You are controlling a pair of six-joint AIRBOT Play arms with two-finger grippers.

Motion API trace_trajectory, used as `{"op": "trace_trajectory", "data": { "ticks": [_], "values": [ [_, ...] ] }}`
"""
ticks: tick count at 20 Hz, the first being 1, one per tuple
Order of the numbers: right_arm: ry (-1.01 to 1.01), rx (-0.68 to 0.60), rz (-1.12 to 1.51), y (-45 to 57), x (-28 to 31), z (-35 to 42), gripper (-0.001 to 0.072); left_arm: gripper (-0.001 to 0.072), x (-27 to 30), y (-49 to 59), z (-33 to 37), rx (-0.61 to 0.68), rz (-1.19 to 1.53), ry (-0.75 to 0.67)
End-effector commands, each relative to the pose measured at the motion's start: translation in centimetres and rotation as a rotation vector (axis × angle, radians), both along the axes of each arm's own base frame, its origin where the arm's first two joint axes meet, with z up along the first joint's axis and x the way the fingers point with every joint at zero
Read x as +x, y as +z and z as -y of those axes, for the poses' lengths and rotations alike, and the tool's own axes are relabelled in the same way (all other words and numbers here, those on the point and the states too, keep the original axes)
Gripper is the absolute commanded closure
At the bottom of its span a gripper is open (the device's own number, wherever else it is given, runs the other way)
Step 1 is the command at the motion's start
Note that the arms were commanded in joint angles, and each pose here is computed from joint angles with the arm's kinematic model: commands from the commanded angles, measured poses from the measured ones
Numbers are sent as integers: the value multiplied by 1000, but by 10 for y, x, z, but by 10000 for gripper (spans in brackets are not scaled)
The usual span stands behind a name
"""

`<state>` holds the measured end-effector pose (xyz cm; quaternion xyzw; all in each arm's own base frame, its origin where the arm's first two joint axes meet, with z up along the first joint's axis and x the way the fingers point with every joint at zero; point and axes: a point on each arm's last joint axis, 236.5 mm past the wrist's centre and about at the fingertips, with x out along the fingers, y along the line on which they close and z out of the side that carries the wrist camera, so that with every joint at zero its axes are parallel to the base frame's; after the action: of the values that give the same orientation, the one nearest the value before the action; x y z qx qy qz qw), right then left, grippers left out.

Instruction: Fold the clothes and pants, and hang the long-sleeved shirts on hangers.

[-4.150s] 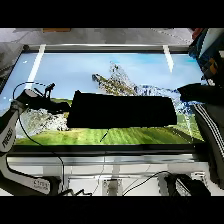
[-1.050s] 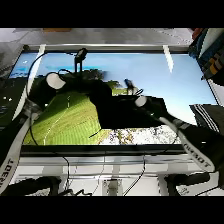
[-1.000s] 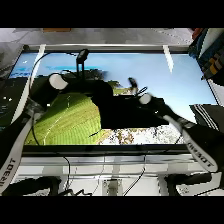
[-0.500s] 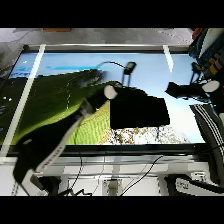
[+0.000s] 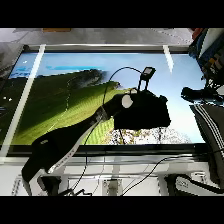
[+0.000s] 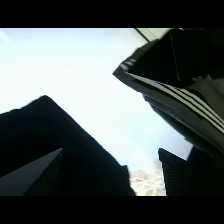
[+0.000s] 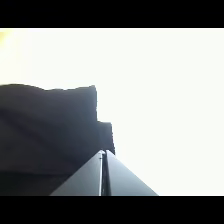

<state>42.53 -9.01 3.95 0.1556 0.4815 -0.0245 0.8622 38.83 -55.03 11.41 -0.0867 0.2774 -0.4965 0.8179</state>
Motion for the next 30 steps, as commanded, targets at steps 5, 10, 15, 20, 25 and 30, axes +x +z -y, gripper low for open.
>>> {"op": "trace_trajectory", "data": {
  "ticks": [5,10,15,20,25,30],
  "values": [
    [517,130,-221,-62,-52,-62,685,8,38,-9,-107,248,-44,-23],
    [727,134,-177,-71,-45,-113,58,9,49,-24,-144,305,-123,-17],
    [868,-119,-211,-90,-38,-123,58,8,47,-25,-141,305,-122,-22],
    [480,-153,-73,-80,24,-109,62,9,47,-25,-142,306,-122,-22],
    [118,8,-193,-107,17,-60,119,9,46,-25,-142,306,-123,-23],
    [68,348,-388,-136,-27,-58,117,9,46,-25,-142,307,-124,-24]
  ]
}}
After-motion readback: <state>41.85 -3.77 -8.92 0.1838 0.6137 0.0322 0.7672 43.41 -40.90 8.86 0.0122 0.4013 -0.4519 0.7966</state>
